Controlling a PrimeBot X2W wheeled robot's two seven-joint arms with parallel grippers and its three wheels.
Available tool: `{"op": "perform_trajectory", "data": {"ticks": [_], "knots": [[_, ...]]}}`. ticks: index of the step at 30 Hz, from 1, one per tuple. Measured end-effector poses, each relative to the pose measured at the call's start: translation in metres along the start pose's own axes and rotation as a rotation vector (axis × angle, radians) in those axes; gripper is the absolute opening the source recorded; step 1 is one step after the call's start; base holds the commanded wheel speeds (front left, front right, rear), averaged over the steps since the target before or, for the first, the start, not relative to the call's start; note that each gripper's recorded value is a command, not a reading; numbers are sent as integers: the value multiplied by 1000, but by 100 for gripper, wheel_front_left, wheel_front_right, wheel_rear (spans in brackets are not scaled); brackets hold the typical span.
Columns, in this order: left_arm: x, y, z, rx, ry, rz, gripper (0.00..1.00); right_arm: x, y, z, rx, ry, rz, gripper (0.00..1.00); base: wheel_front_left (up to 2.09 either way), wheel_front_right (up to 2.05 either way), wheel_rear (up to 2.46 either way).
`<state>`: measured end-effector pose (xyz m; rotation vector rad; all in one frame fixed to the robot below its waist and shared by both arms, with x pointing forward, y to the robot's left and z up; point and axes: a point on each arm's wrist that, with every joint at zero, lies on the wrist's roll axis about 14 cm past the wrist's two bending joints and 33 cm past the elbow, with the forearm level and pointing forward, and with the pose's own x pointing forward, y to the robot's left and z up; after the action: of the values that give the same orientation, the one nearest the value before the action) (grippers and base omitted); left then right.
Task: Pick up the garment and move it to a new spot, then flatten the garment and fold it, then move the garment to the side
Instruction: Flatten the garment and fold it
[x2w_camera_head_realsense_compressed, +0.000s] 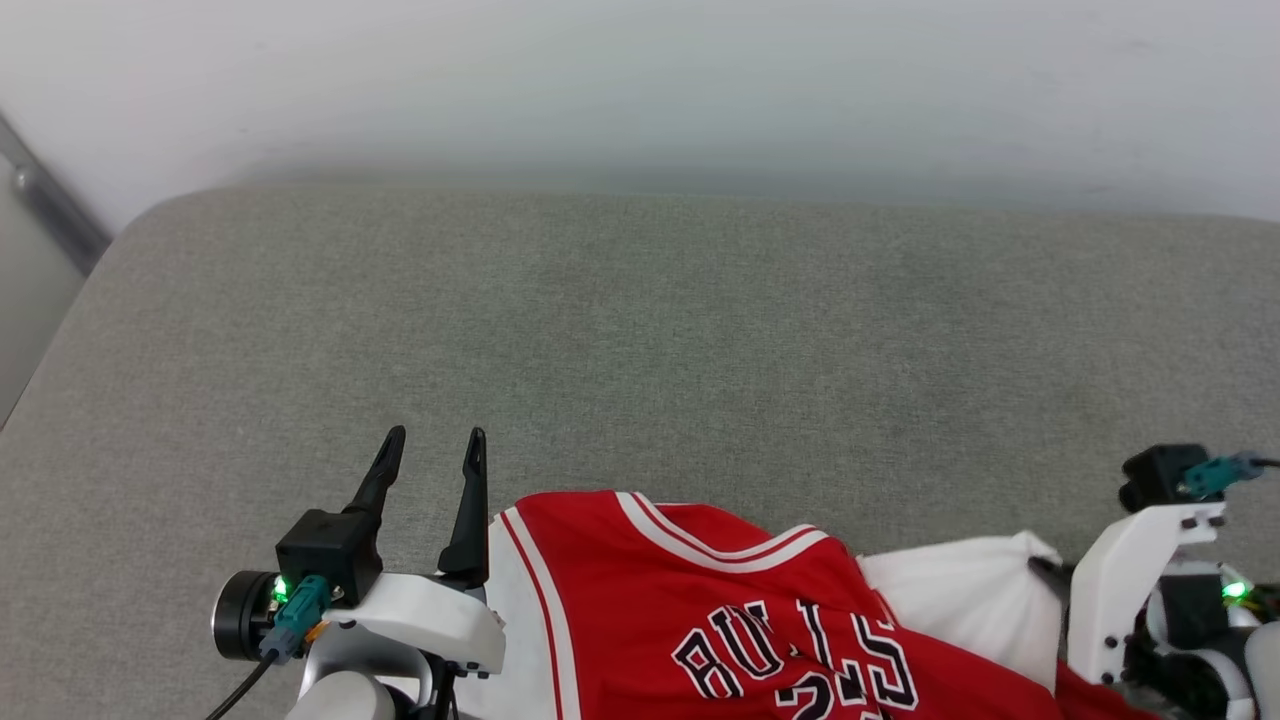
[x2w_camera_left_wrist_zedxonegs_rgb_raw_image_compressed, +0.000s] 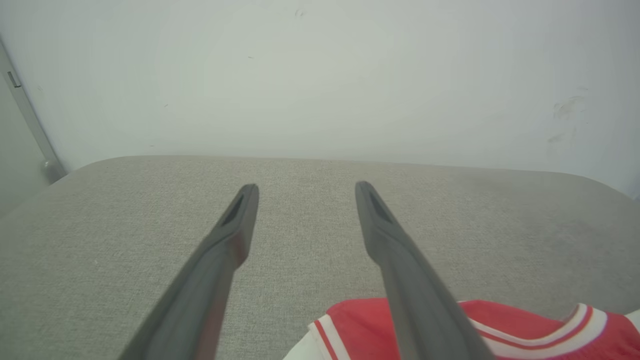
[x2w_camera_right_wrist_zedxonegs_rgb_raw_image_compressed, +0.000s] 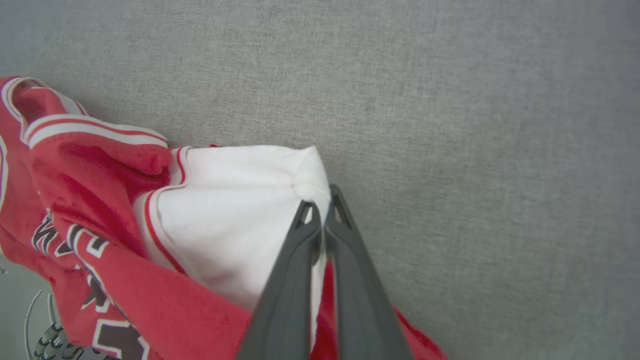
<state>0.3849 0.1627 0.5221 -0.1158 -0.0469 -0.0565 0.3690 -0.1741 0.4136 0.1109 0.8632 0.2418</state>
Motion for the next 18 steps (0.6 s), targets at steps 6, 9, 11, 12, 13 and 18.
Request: {"op": "perform_trajectory", "data": {"ticks": [6,9,11,12,13,18], "knots": [[6,-7,-2,-1,1,-28,100,-28,-54,70,6,-271,-175,0,0,0,0],[11,-7,-6,3,12,-33,100,-31,-86,71,62,-293,-259,0,0,0,0],[13,-6,-10,3,25,-32,100,-28,-105,59,122,-281,-303,0,0,0,0],[14,-6,-13,2,31,-32,100,-25,-111,51,146,-269,-317,0,0,0,0],[14,-6,-15,2,37,-32,100,-22,-117,43,175,-264,-332,0,0,0,0],[16,-4,-21,2,55,-27,100,-2,-127,-11,291,-182,-361,16,0,0,0]]}}
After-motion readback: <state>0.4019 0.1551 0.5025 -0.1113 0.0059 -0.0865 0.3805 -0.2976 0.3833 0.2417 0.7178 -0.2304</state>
